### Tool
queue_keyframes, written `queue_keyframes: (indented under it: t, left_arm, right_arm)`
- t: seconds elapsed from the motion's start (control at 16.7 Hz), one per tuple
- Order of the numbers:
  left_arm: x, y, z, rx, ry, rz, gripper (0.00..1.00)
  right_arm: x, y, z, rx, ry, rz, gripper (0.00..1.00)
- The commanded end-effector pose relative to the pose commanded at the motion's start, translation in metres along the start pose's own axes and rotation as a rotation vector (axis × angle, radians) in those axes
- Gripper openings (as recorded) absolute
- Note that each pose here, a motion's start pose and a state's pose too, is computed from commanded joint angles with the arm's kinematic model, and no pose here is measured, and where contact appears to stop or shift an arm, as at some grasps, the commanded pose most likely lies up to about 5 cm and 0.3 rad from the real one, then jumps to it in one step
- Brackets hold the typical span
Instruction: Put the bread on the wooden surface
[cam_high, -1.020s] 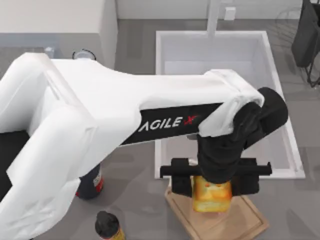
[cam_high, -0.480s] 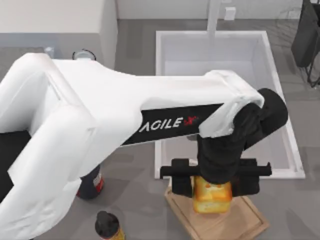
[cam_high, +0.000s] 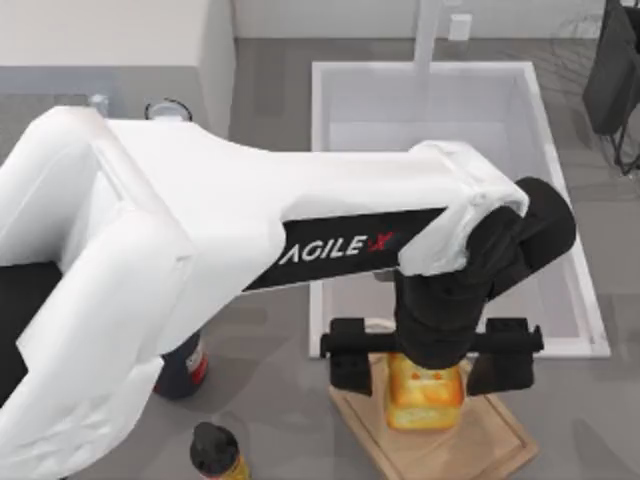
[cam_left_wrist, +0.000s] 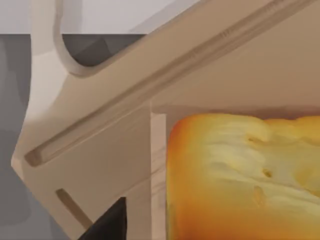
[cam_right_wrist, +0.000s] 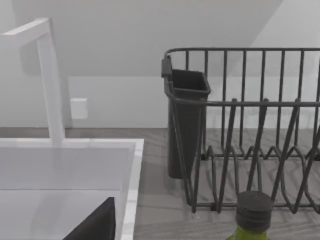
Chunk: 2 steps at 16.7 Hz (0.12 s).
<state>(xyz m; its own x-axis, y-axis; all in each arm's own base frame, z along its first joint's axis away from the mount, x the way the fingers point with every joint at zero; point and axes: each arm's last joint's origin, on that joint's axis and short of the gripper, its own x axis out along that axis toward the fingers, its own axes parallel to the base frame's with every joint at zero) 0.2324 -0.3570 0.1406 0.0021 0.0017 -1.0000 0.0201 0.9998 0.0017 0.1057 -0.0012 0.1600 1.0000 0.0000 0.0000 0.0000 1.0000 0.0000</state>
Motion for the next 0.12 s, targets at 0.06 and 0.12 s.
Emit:
queue_keyframes:
  t: [0.06, 0.12]
  left_arm:
    - [0.0000, 0.0000, 0.0000, 0.000, 0.000, 0.000, 1.00]
    - [0.0000, 0.0000, 0.0000, 0.000, 0.000, 0.000, 1.00]
  right_arm:
    - [0.0000, 0.0000, 0.0000, 0.000, 0.000, 0.000, 1.00]
    - [0.0000, 0.0000, 0.0000, 0.000, 0.000, 0.000, 1.00]
